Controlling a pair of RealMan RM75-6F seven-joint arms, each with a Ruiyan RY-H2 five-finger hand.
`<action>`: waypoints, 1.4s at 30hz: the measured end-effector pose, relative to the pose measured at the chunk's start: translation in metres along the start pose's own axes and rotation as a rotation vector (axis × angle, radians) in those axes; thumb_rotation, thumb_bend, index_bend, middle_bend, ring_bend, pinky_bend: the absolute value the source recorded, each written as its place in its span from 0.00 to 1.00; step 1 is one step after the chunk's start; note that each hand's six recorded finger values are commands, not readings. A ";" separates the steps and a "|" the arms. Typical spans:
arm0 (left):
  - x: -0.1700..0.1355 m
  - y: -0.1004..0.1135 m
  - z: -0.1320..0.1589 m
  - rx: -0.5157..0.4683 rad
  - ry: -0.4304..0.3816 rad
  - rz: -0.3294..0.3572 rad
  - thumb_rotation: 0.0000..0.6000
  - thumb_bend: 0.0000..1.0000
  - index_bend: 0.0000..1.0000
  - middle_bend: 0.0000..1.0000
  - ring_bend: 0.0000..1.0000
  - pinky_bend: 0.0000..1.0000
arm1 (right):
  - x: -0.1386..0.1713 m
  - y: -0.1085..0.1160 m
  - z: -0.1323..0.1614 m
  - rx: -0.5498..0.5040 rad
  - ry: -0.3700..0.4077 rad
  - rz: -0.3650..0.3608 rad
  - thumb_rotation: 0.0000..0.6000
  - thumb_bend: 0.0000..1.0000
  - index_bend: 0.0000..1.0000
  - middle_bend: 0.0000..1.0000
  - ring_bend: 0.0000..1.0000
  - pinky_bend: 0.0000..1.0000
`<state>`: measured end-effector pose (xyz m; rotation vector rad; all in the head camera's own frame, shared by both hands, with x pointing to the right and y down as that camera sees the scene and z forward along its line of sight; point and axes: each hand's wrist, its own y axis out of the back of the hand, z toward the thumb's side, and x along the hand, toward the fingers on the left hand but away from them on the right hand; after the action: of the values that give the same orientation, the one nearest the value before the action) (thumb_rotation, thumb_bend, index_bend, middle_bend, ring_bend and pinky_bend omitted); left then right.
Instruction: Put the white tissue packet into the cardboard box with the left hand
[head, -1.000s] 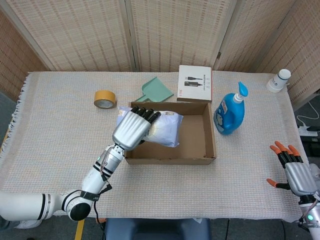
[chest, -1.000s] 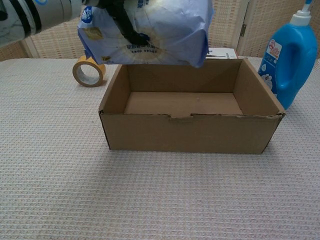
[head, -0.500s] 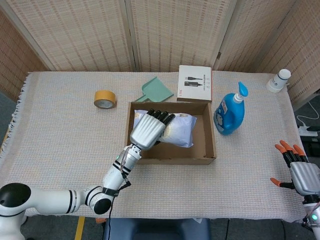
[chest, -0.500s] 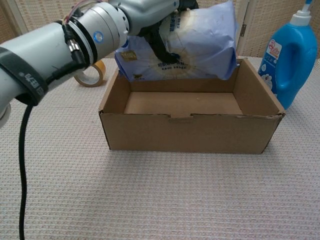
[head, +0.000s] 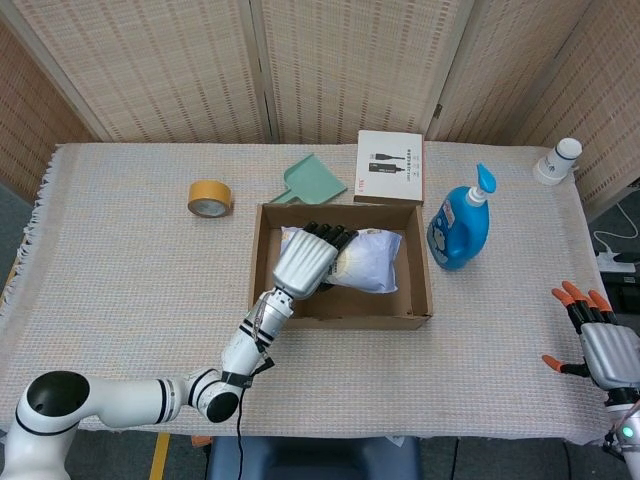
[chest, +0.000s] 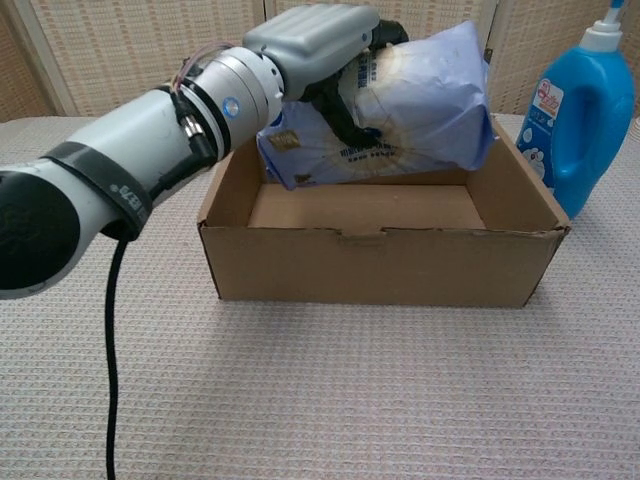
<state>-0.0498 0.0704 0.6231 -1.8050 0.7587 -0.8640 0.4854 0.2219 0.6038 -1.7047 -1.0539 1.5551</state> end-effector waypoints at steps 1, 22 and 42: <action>0.000 0.002 -0.001 -0.011 -0.001 0.005 1.00 0.17 0.00 0.00 0.00 0.06 | 0.000 0.000 0.000 0.000 0.000 -0.001 1.00 0.00 0.11 0.00 0.00 0.00; -0.037 0.066 -0.097 0.166 0.142 0.105 1.00 0.19 0.00 0.00 0.00 0.07 | 0.003 -0.006 0.009 0.019 0.029 0.010 1.00 0.00 0.11 0.00 0.00 0.00; -0.237 0.077 -0.246 0.234 0.492 0.002 1.00 0.20 0.00 0.00 0.00 0.10 | 0.007 -0.016 0.021 0.038 0.066 0.031 1.00 0.00 0.11 0.00 0.00 0.00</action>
<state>-0.3935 0.1125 0.5688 -1.3974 0.9203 -1.3613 0.4619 0.2345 0.6105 -1.7421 -0.9633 1.5182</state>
